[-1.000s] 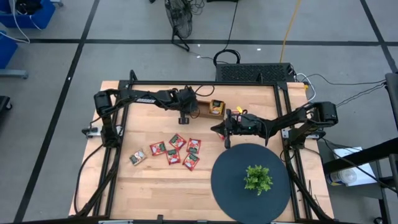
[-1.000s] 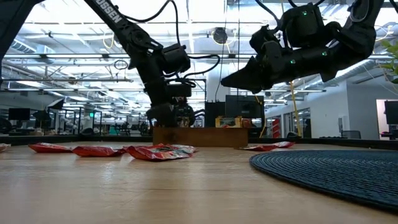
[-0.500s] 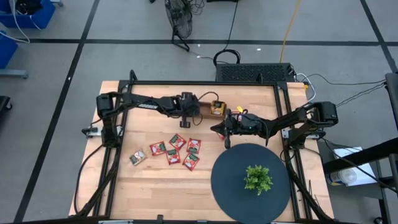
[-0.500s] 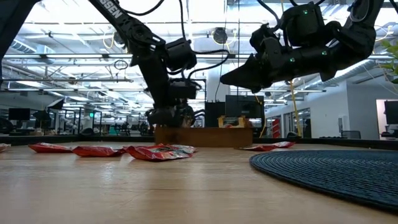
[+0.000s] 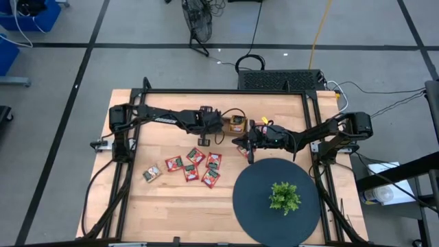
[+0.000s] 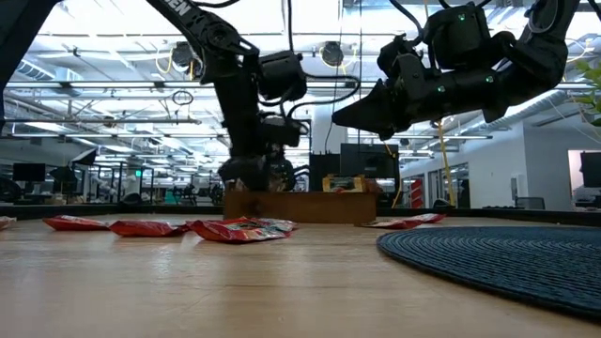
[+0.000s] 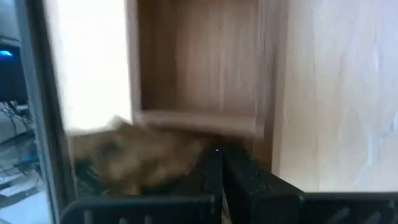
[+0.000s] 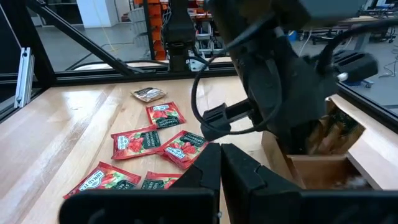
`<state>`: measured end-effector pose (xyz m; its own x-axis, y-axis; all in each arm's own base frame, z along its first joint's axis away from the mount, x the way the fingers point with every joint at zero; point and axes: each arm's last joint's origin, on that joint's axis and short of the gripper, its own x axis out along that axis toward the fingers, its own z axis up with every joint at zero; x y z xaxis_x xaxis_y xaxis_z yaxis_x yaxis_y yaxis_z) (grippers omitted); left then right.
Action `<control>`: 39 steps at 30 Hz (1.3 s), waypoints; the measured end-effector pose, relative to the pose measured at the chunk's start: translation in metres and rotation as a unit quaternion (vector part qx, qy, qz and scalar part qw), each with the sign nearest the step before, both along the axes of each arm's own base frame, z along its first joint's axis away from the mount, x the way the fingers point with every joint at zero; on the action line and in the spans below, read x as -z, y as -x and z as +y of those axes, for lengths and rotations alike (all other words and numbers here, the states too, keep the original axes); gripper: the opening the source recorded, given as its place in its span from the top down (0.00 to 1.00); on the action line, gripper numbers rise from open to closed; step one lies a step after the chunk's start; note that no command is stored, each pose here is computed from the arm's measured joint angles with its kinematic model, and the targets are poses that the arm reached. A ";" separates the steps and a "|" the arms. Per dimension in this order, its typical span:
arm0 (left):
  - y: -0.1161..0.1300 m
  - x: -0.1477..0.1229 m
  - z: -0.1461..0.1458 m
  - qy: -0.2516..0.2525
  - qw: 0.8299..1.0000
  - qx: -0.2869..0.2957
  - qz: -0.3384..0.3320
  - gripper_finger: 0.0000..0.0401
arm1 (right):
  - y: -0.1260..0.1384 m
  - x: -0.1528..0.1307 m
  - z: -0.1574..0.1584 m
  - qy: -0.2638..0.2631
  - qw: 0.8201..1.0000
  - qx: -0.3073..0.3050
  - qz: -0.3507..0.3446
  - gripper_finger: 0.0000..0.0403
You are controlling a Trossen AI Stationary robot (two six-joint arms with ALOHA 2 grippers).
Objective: Pick & Place Tea
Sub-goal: Put the brown tea bag into the left section wooden organizer
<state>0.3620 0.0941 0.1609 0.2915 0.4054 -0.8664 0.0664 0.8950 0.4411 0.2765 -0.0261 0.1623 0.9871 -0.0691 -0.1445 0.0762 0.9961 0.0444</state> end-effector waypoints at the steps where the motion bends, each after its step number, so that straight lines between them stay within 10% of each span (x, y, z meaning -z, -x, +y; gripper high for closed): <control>1: -0.002 -0.003 -0.001 -0.002 1.000 0.002 -0.005 0.97 | 0.000 0.000 0.000 0.000 1.000 0.000 0.000 1.00; 15: -0.012 -0.052 -0.021 -0.065 0.997 -0.015 0.047 0.94 | 0.000 0.000 0.000 0.000 1.000 0.000 0.000 1.00; 23: 0.042 -0.076 -0.068 0.083 0.963 -0.226 0.122 0.90 | 0.000 -0.001 0.000 0.015 1.000 -0.003 -0.003 1.00; 32: 0.115 -0.063 -0.167 0.125 0.929 -0.321 0.134 0.51 | 0.000 0.000 0.005 0.019 0.996 -0.087 -0.002 1.00; 39: 0.169 -0.047 -0.188 0.165 0.890 -0.421 0.057 0.28 | 0.000 -0.001 0.009 0.014 0.990 -0.139 -0.005 1.00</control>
<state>0.1928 -0.0935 0.2077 -0.0922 0.1559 -0.9835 -0.6627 0.7276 0.1775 0.2763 -0.0171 0.1628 0.9701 0.2006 -0.1369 -0.2005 0.9796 0.0149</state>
